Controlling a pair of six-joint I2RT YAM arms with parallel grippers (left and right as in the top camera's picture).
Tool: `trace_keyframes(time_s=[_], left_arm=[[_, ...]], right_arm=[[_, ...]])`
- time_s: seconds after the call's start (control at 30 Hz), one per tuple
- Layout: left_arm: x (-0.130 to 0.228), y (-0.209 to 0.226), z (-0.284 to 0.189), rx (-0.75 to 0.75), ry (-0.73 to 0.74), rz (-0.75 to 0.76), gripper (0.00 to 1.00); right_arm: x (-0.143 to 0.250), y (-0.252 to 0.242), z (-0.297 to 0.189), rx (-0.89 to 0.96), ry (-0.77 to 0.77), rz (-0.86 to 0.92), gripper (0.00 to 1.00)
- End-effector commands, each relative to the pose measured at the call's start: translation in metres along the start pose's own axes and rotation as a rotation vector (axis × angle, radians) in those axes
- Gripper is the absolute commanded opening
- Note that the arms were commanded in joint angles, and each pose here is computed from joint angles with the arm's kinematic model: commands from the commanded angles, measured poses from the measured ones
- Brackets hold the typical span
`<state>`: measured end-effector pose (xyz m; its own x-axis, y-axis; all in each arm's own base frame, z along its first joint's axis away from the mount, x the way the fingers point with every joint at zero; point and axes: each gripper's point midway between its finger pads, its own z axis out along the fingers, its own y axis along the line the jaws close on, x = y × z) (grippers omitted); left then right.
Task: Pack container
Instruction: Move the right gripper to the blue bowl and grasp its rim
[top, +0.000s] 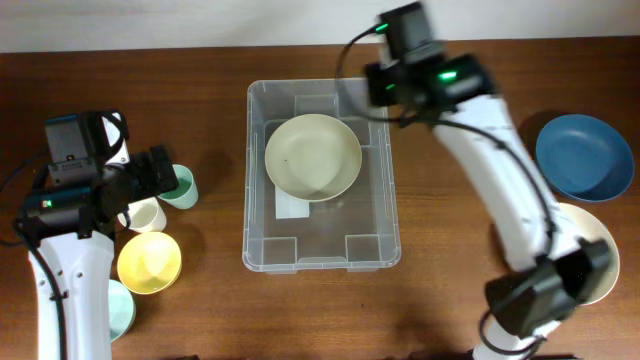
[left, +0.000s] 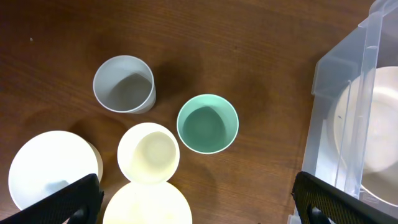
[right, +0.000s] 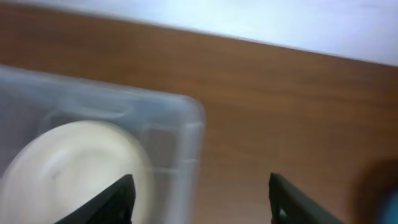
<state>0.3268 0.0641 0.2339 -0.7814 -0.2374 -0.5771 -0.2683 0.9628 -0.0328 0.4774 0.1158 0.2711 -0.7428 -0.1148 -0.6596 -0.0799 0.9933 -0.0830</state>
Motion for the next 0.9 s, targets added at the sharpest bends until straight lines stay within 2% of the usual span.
trace_keyframes(time_s=[0.0,0.03,0.1,0.27,0.47,0.67,0.87], left_arm=[[-0.004,0.0,-0.003,0.004,-0.014,0.012,0.99],[-0.004,0.0,-0.003,0.004,-0.014,0.012,0.99],[-0.004,0.0,-0.003,0.004,-0.014,0.012,0.99],[-0.004,0.0,-0.003,0.004,-0.014,0.012,0.99],[-0.004,0.0,-0.003,0.004,-0.014,0.012,0.99],[-0.004,-0.003,-0.003,0.023,-0.013,0.012,0.99],[-0.004,-0.004,-0.003,0.029,-0.012,0.012,0.99]], right_arm=[[0.024,-0.104,0.014,0.222,0.105,0.167,0.67],[0.031,-0.117,0.018,0.242,0.133,0.19,0.67],[0.06,-0.166,0.028,0.316,0.231,0.297,0.75],[0.121,-0.234,0.058,0.397,0.425,0.415,0.79],[0.175,-0.265,0.094,0.427,0.589,0.472,0.81],[0.224,-0.27,0.132,0.429,0.736,0.479,0.81],[0.261,-0.285,0.155,0.46,0.815,0.498,0.8]])
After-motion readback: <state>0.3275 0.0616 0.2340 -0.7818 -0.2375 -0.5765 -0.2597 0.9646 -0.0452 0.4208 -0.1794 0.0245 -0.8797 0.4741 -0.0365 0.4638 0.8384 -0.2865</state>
